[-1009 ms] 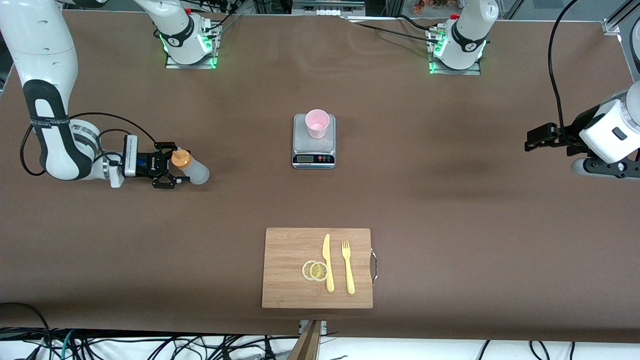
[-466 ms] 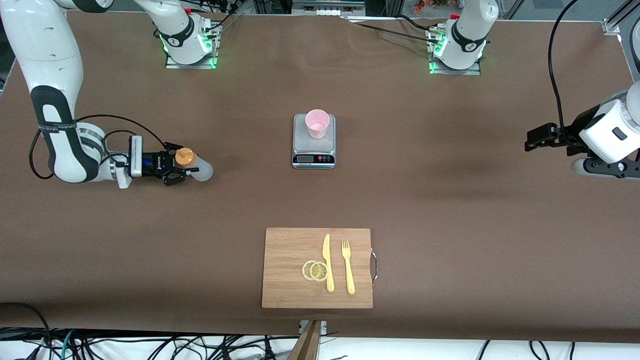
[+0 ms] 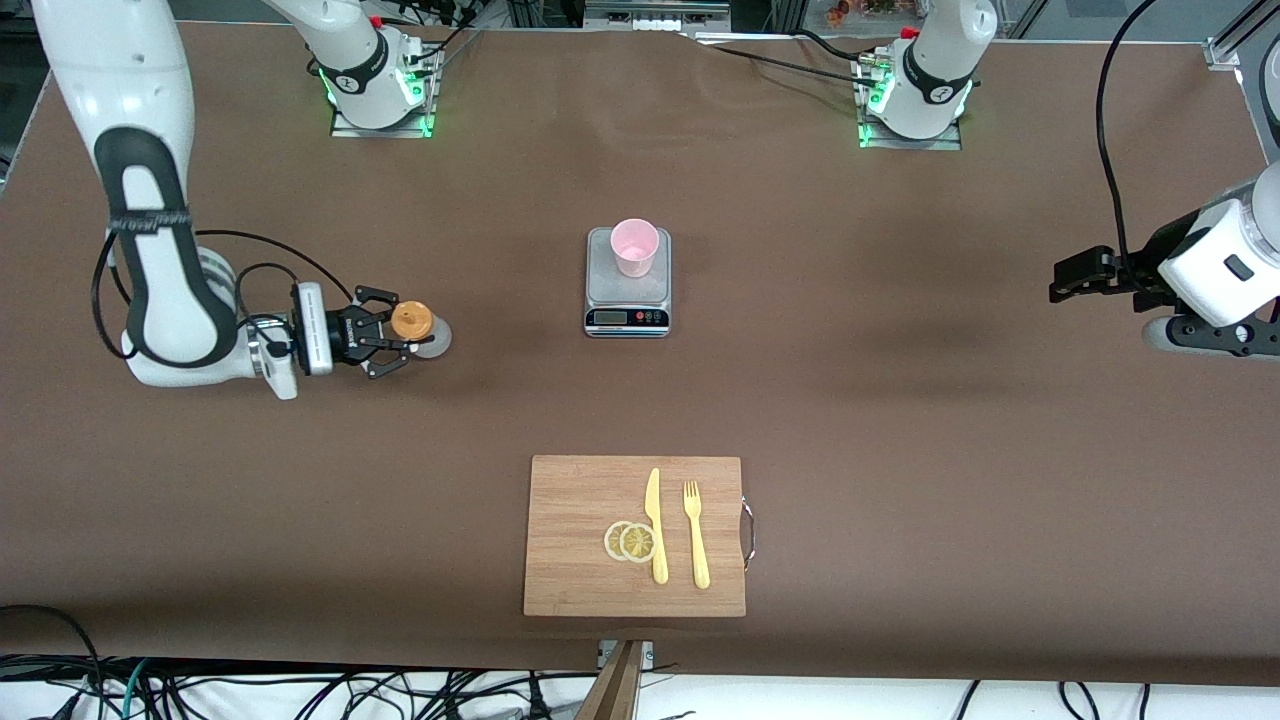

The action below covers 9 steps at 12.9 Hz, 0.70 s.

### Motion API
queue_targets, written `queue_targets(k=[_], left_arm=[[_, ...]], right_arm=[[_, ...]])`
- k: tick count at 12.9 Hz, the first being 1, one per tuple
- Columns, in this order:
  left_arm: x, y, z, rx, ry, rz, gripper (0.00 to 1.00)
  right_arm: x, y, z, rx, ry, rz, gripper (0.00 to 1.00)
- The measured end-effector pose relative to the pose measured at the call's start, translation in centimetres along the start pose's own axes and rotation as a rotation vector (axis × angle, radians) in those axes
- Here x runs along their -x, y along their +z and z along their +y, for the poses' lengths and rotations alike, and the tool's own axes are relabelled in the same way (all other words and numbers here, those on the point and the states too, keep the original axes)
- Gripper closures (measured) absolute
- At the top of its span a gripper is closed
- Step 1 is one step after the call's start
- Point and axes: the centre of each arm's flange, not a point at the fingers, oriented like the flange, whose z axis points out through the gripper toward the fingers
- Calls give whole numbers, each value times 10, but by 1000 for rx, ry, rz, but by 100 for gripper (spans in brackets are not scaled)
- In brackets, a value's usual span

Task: Add sauce to pink cup with both arms
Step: 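Lift the bottle and carry it over the pink cup with the right gripper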

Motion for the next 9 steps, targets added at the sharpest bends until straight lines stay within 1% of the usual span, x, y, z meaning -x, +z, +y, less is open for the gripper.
queue_targets(k=[1, 2, 4, 5, 6, 7, 8, 9], left_arm=[[0, 0, 0, 0, 0, 0, 0], [0, 0, 0, 0, 0, 0, 0], [0, 0, 0, 0, -1, 0, 0], [0, 0, 0, 0, -1, 0, 0], [0, 0, 0, 0, -1, 0, 0], [0, 0, 0, 0, -1, 0, 0], [0, 0, 0, 0, -1, 0, 0], [0, 0, 0, 0, -1, 0, 0]], right_arm=[[-35, 8, -5, -20, 24, -87, 63], [-66, 21, -10, -54, 38, -184, 63], [-111, 55, -19, -106, 59, -398, 64], [-127, 71, -22, -108, 77, -490, 64], [-139, 86, -25, -103, 99, -568, 64], [-147, 100, -28, -97, 124, -631, 64], [-155, 113, -31, -82, 147, -699, 64], [-164, 128, -35, -55, 162, -787, 64]])
